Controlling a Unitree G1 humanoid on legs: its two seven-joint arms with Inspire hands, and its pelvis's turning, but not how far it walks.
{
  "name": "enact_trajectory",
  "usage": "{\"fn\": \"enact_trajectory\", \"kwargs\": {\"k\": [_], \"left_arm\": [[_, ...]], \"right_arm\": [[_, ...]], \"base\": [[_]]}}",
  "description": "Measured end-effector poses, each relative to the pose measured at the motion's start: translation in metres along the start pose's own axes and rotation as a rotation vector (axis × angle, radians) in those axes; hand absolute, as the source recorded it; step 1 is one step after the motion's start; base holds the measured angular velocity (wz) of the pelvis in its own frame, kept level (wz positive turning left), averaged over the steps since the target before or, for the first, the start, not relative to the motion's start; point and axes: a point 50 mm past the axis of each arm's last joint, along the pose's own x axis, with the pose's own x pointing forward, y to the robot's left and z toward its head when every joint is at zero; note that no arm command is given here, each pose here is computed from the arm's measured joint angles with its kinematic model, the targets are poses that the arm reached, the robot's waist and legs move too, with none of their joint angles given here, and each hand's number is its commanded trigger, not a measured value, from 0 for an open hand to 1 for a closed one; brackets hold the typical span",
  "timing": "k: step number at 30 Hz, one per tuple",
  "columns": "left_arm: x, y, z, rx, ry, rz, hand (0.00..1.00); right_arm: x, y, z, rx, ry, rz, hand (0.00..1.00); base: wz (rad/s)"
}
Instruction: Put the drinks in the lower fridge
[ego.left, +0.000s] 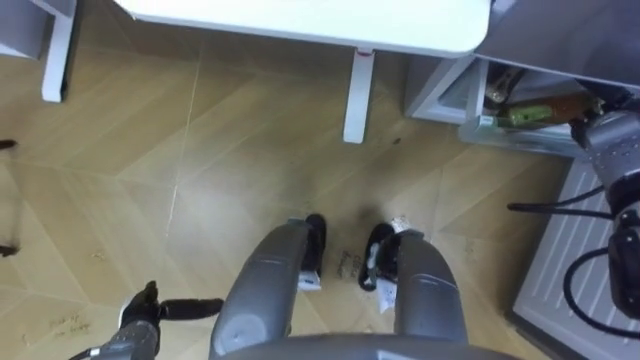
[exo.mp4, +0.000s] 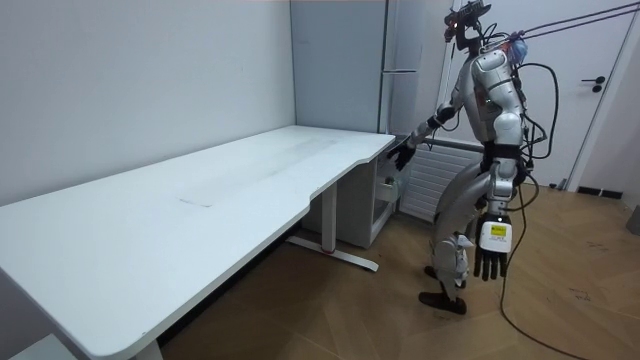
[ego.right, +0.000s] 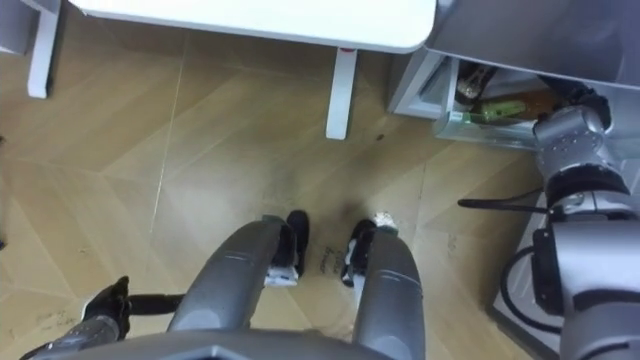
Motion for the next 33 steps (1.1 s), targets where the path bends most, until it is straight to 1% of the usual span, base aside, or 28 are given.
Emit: {"fn": "enact_trajectory", "kwargs": {"k": [7, 18, 21, 25, 28, 33], "left_arm": [[-0.001, 0.001, -0.006, -0.076, 0.022, 0.002, 0.00], [-0.001, 0.004, -0.003, -0.098, -0.005, 0.010, 0.00], [-0.001, 0.004, -0.003, -0.098, -0.005, 0.011, 0.00], [-0.002, 0.005, -0.006, -0.100, -0.001, 0.014, 0.00], [-0.002, 0.005, -0.008, -0.099, 0.009, 0.015, 0.00], [-0.002, 0.005, -0.009, -0.102, 0.011, 0.007, 0.00]], "right_arm": [[0.003, -0.024, -0.006, -0.020, 0.003, -0.041, 0.00], [0.002, -0.046, -0.008, 0.007, -0.038, -0.054, 0.00], [0.001, -0.059, -0.013, -0.008, -0.037, -0.074, 0.00], [0.000, -0.077, -0.020, -0.037, -0.025, -0.138, 0.00], [-0.001, -0.086, -0.024, -0.045, -0.018, -0.170, 0.00], [-0.003, -0.092, -0.029, -0.049, -0.006, -0.176, 0.00]], "base": [[0.06], [-0.04], [-0.02], [-0.03], [-0.10], [-0.02]]}}
